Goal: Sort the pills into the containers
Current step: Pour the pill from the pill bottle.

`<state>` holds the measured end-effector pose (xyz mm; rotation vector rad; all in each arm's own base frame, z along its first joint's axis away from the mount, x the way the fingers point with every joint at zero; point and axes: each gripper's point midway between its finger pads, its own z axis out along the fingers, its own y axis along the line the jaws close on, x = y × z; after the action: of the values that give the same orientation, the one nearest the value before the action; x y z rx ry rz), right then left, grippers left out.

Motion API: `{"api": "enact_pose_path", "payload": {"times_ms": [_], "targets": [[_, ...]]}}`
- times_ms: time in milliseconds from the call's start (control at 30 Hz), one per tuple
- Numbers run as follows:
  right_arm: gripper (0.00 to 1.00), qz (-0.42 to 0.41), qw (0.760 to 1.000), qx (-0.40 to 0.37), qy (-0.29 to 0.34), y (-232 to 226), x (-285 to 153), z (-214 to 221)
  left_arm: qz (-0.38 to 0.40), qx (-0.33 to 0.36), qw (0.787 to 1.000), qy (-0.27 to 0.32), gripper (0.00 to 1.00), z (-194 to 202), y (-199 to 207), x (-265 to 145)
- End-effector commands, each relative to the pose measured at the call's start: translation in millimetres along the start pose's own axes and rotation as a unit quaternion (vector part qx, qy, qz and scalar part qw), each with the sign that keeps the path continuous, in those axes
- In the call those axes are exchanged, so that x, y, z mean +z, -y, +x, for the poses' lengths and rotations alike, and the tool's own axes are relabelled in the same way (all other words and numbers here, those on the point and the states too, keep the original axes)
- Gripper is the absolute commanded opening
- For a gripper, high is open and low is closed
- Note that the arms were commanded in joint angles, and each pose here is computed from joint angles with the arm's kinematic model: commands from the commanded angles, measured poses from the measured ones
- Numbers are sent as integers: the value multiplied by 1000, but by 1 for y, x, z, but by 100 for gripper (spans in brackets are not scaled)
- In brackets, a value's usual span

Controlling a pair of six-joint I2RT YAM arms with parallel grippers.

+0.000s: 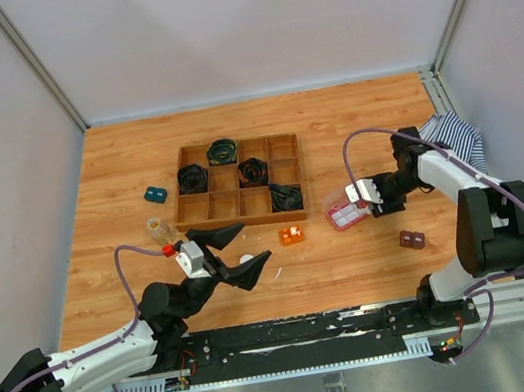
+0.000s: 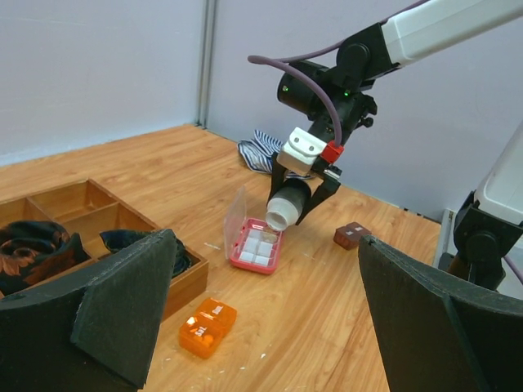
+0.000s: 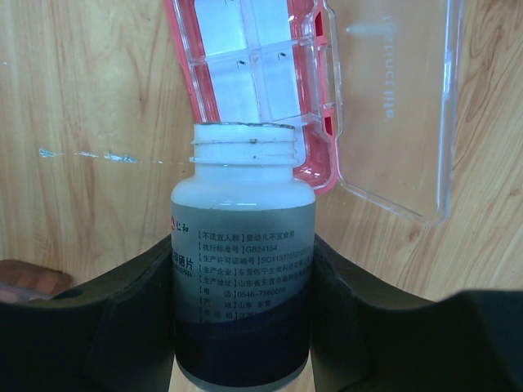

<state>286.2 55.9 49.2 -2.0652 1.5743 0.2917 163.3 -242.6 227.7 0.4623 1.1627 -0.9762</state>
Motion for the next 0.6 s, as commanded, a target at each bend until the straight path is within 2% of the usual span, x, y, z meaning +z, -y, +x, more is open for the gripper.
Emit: {"api": "enact_pose_path", "payload": {"times_ms": [0,567], "targets": [[1,-16,999,-8,-34,1,-1,0,4,10,1000,-5,99,11,-2,-10],[1,-43,994,-41,-94,3,1,-8,7,10,1000,0,99,10,-1,-13]]}}
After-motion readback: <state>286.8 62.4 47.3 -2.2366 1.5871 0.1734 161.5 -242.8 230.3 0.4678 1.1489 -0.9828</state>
